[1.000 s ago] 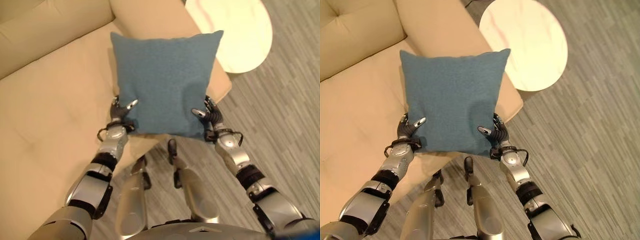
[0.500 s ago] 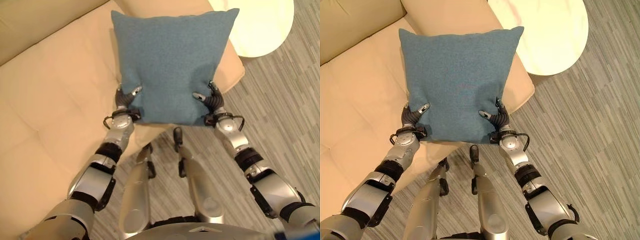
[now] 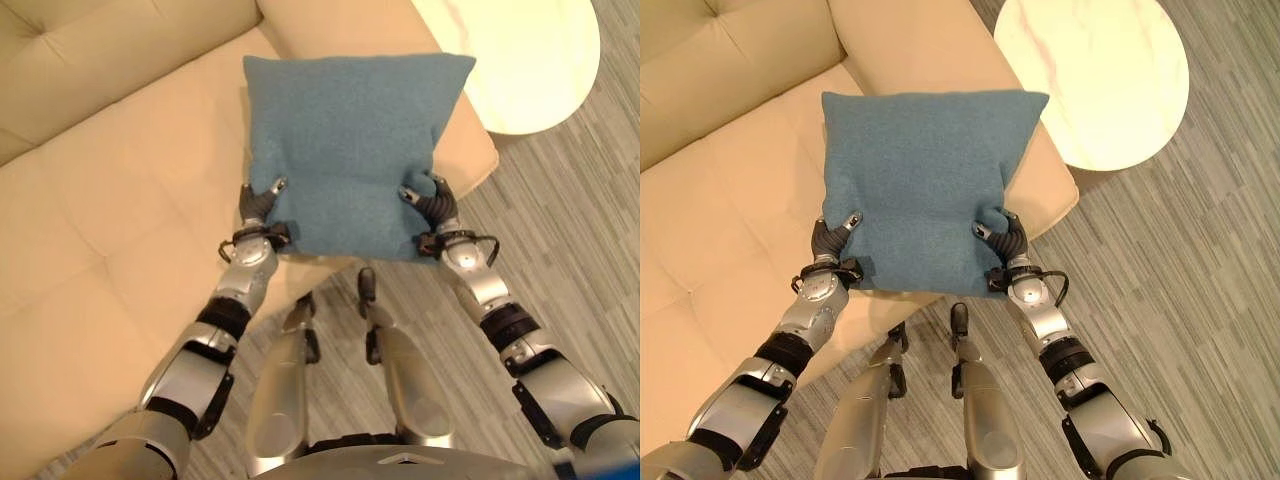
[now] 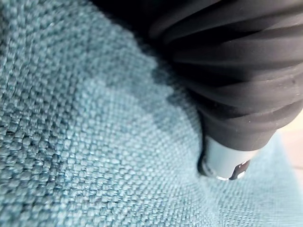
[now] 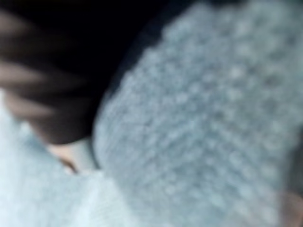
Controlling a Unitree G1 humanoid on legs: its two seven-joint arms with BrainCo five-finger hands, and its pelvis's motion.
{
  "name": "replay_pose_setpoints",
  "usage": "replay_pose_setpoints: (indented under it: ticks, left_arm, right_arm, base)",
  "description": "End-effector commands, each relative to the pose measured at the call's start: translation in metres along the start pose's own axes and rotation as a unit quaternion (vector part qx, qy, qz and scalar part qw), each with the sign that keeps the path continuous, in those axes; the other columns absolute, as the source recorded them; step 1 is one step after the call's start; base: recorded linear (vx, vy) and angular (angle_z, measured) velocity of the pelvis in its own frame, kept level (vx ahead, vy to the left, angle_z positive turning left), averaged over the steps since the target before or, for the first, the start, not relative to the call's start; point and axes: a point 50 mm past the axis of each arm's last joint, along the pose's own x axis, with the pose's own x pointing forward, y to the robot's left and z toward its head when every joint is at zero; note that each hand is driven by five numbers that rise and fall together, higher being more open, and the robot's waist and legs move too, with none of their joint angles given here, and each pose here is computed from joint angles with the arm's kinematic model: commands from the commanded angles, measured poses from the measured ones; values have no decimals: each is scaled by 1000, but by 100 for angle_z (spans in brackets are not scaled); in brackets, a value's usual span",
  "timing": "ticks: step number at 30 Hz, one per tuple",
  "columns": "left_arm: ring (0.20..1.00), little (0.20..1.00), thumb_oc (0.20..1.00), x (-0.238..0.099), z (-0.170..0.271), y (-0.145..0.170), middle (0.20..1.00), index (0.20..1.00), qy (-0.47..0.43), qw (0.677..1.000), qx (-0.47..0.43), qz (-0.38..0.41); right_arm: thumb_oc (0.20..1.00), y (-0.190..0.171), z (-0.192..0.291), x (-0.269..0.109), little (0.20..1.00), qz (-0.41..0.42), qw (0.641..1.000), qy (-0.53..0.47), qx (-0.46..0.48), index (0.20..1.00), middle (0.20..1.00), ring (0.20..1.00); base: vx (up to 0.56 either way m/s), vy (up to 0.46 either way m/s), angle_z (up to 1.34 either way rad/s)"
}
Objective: Pick up all the scattered cushions and arrange them neatly on the sofa.
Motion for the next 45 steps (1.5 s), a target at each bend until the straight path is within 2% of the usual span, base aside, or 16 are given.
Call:
replay_pose_setpoints:
  ticks: [1,13,17,20,28,34,45]
  left_arm:
    - [200,200,200,-21,21,-62,200,200,-64,988,-74,-123]
    - [200,200,200,-56,26,-50,200,200,-99,974,-119,-166]
    - [200,200,200,-65,21,-39,200,200,-95,974,-114,-169]
    - [200,200,200,-73,15,-19,200,200,-92,977,-105,-162]
    - [200,200,200,-85,13,2,200,200,-89,981,-84,-150]
    - [200,200,200,-85,18,3,200,200,-101,981,-69,-152]
    - [200,200,200,-81,15,0,200,200,-98,980,-49,-164]
  right_arm:
    - [200,46,16,-15,200,91,993,-55,46,200,200,200]
    - [200,22,22,-44,200,89,989,-106,58,200,200,200]
    - [200,15,27,-50,200,83,987,-125,50,200,200,200]
    - [200,9,29,-56,200,82,987,-133,47,200,200,200]
    - [200,12,28,-61,200,96,986,-134,37,200,200,200]
    - [200,21,28,-58,200,107,985,-130,30,200,200,200]
    - [200,13,27,-54,200,103,986,-126,20,200,200,200]
  base:
    - [27,-46,18]
    - [5,-119,47]
    - [-9,-71,78]
    - [43,1,83]
    - [131,124,52]
    - [47,217,17]
    - [93,4,18]
